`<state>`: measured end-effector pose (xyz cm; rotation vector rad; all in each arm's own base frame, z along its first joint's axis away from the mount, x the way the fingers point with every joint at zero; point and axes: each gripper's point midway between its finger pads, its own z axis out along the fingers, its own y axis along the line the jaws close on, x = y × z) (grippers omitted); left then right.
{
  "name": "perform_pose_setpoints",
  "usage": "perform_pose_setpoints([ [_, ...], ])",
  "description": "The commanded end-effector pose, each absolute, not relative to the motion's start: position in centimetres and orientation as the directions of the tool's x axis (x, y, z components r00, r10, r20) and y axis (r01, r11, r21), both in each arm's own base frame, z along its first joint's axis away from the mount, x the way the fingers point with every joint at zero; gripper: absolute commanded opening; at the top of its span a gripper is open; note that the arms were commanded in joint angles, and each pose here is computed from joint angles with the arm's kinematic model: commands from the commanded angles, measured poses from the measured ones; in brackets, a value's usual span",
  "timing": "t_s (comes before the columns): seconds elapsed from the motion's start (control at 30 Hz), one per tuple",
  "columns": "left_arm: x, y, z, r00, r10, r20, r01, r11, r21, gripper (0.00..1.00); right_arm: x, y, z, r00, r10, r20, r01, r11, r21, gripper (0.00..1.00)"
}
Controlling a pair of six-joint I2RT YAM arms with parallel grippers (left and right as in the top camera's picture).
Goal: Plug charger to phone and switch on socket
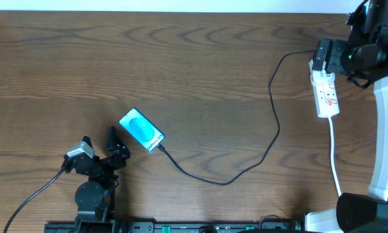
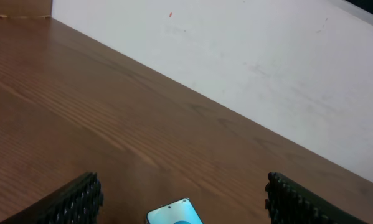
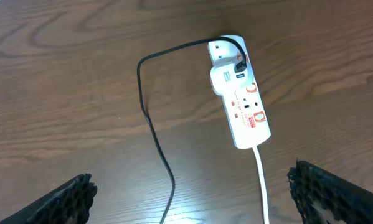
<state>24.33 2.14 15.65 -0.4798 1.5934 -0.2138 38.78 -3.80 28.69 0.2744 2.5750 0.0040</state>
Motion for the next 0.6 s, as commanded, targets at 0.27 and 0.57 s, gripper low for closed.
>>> perform_pose_setpoints([
  [0.27,24.3,2.5,10.9,-0.22,-0.274,-0.936,-0.233,0.947,-0.222,0.83,38.6,-3.8,29.0,-0.824,0.202,-0.528,0.206,0.977,0.053,0.99],
  [0.57,25.1,2.4,10.3,-0.251,-0.266,-0.931,-0.239,0.949,-0.207,0.83,38.6,-3.8,29.0,-0.824,0.202,-0.528,0.206,0.977,0.053,0.99],
])
